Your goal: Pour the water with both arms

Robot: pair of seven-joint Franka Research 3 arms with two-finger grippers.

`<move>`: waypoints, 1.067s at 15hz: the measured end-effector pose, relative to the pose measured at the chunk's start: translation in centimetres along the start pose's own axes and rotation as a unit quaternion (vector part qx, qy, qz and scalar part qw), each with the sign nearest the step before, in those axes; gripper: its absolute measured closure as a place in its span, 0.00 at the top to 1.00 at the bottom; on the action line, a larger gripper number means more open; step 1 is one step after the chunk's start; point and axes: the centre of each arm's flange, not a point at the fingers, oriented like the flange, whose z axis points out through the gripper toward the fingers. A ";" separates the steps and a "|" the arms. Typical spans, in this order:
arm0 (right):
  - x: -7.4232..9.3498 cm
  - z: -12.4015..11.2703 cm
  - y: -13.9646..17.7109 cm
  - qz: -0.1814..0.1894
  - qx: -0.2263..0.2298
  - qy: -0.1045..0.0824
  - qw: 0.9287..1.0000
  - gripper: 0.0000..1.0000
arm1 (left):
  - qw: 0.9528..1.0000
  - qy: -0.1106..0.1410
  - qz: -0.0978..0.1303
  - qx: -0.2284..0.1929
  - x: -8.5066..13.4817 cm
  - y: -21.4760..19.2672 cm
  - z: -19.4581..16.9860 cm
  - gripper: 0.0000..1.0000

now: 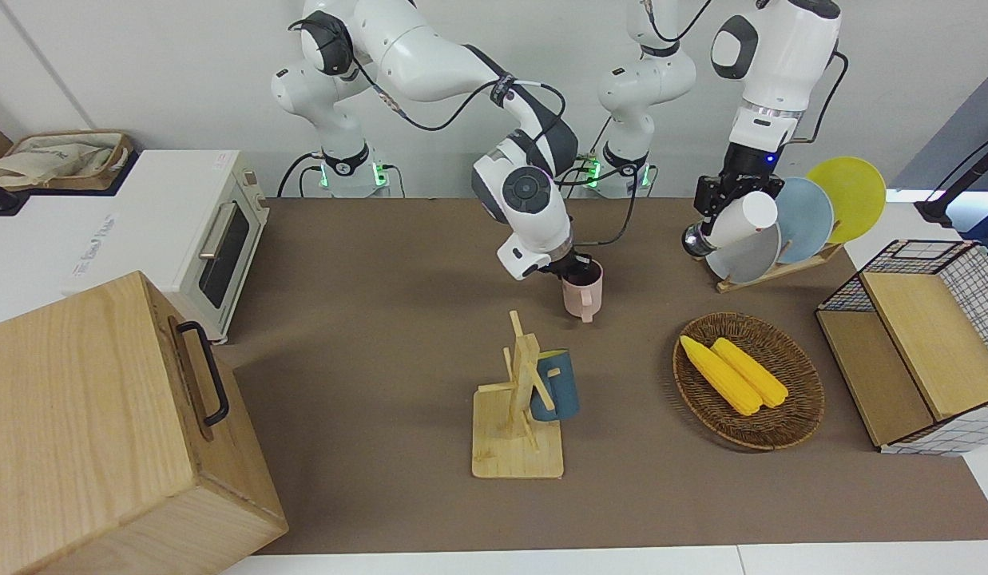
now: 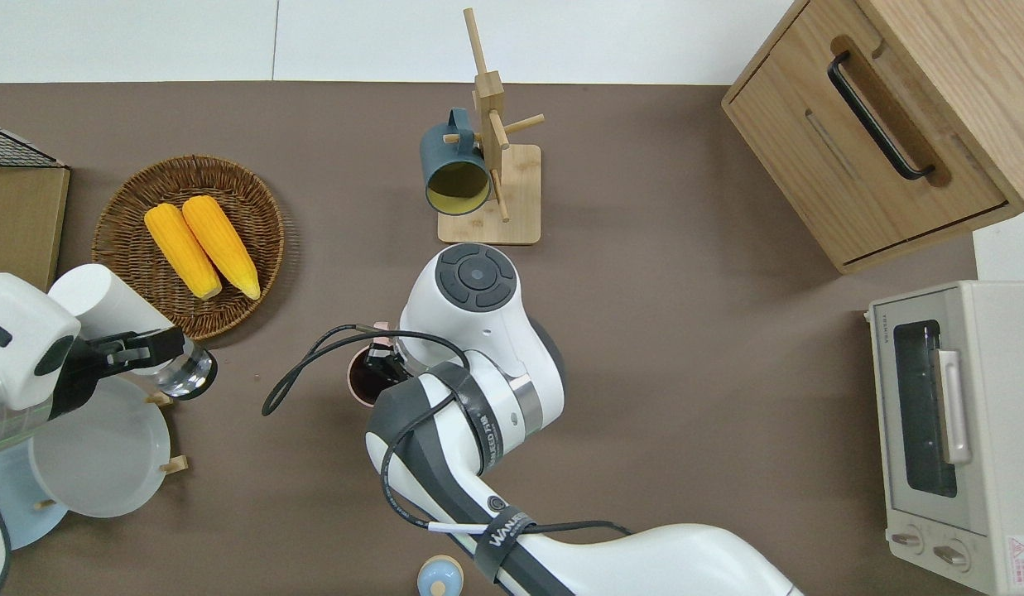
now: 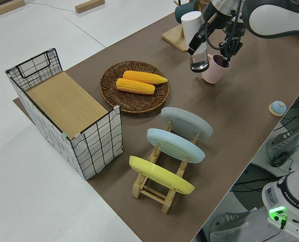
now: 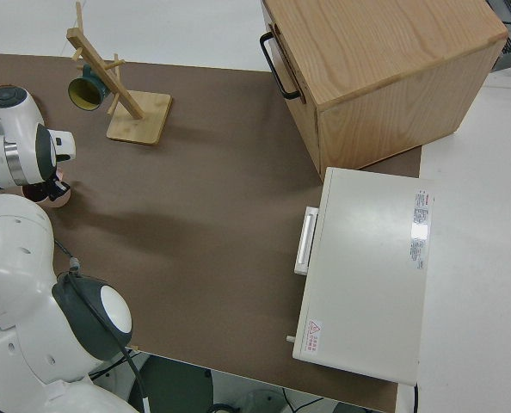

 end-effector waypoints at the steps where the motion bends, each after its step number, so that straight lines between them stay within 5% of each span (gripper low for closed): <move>1: -0.1 0.6 -0.2 0.003 0.000 0.001 1.000 0.06 | 1.000 0.007 -0.001 -0.003 0.0 0.1 0.1 0.64; 4: 0.1 0.7 -0.3 0.006 0.001 0.003 1.000 0.07 | 0.999 0.035 -0.008 -0.007 -0.7 0.0 1.2 0.64; 9: 0.0 0.4 -0.7 0.003 0.010 0.011 1.000 0.53 | 0.999 0.042 -0.007 -0.008 -1.8 0.4 2.2 0.64; 14: 0.3 -2.2 -1.5 0.003 0.024 0.023 0.999 0.98 | 0.999 0.043 -0.008 -0.008 -1.8 0.3 2.1 0.64; 16: 0.6 -4.3 -1.1 0.010 0.022 0.024 0.999 1.00 | 0.999 0.042 -0.007 -0.009 -1.9 0.4 2.2 0.64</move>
